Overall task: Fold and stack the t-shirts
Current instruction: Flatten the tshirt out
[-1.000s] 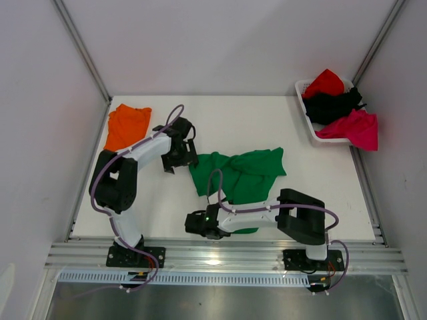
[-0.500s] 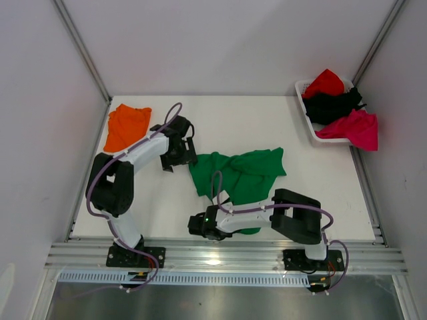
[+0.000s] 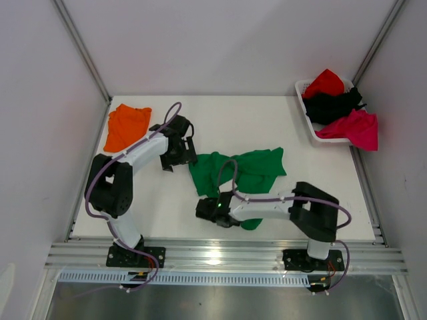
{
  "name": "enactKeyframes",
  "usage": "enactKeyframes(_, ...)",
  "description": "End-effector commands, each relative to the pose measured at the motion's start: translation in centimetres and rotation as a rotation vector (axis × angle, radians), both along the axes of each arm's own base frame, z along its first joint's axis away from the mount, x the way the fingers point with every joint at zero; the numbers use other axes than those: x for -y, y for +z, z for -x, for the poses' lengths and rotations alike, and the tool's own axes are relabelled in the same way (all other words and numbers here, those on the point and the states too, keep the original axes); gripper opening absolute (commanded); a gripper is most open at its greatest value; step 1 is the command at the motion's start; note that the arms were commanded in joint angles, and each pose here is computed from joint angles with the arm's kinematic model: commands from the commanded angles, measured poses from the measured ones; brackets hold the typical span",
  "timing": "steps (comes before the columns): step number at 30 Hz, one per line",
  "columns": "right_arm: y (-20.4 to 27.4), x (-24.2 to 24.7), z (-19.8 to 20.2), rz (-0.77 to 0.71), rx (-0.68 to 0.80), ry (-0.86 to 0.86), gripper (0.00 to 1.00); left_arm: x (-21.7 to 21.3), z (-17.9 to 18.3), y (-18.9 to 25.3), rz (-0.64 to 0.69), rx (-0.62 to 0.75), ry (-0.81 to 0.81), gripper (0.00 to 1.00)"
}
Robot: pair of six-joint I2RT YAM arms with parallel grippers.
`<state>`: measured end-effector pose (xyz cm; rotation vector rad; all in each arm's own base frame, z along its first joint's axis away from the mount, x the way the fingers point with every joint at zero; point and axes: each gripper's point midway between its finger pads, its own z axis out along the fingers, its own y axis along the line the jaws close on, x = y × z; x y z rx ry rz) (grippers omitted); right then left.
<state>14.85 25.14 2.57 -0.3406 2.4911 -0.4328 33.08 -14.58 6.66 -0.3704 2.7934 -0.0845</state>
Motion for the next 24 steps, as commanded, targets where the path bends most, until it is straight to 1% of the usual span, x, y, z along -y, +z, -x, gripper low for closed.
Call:
enactKeyframes(1, 6.3, -0.8, -4.9, -0.199, 0.118, -0.031, 0.00, 0.8, -0.4, 1.7, 0.031, 0.047, -0.015, 0.88)
enactKeyframes(2, 7.5, -0.7, -5.8, -0.237, 0.132, -0.031, 0.00, 0.8, -0.4, 1.5, 0.030, 0.042, -0.016, 0.88)
enactKeyframes(3, 10.1, -1.2, -6.9, -0.339, 0.176, -0.033, 0.00, 0.9, -0.4, 1.4, 0.033, 0.041, -0.015, 0.88)
enactKeyframes(6, 13.9, 0.3, -10.2, -0.410, 0.250, -0.033, 0.00, 0.9, -0.3, 0.9, 0.033, 0.032, -0.016, 0.88)
enactKeyframes(7, 15.9, 1.7, -11.7, -0.416, 0.297, -0.042, 0.00, 0.9, -0.3, 0.7, 0.034, 0.028, -0.016, 0.88)
enactKeyframes(9, 17.8, 2.9, -13.2, -0.415, 0.343, -0.059, 0.00, 1.0, -0.2, 0.4, 0.035, 0.019, -0.017, 0.88)
enactKeyframes(10, 19.1, 4.3, -14.5, -0.396, 0.384, -0.084, 0.00, 1.2, -0.3, 0.3, 0.041, 0.016, -0.018, 0.88)
enactKeyframes(13, 20.9, 5.8, -16.7, -0.417, 0.440, -0.122, 0.00, 1.4, -0.3, -0.1, 0.047, 0.006, -0.019, 0.88)
enactKeyframes(14, 21.3, 7.1, -18.0, -0.432, 0.469, -0.161, 0.00, 1.6, -0.3, -0.2, 0.052, 0.005, -0.023, 0.87)
enactKeyframes(16, 21.5, 7.7, -19.2, -0.473, 0.467, -0.180, 0.00, 1.7, -0.4, -0.2, 0.052, 0.005, -0.025, 0.87)
enactKeyframes(19, 22.7, 10.0, -21.5, -0.470, 0.540, -0.234, 0.00, 1.8, -0.4, -0.6, 0.048, -0.003, -0.029, 0.87)
enactKeyframes(22, 24.8, 12.6, -24.1, -0.468, 0.622, -0.284, 0.00, 2.2, -0.5, -1.1, 0.058, -0.012, -0.032, 0.87)
enactKeyframes(24, 27.5, 13.8, -26.2, -0.514, 0.697, -0.279, 0.00, 2.7, -0.4, -1.5, 0.070, -0.023, -0.039, 0.87)
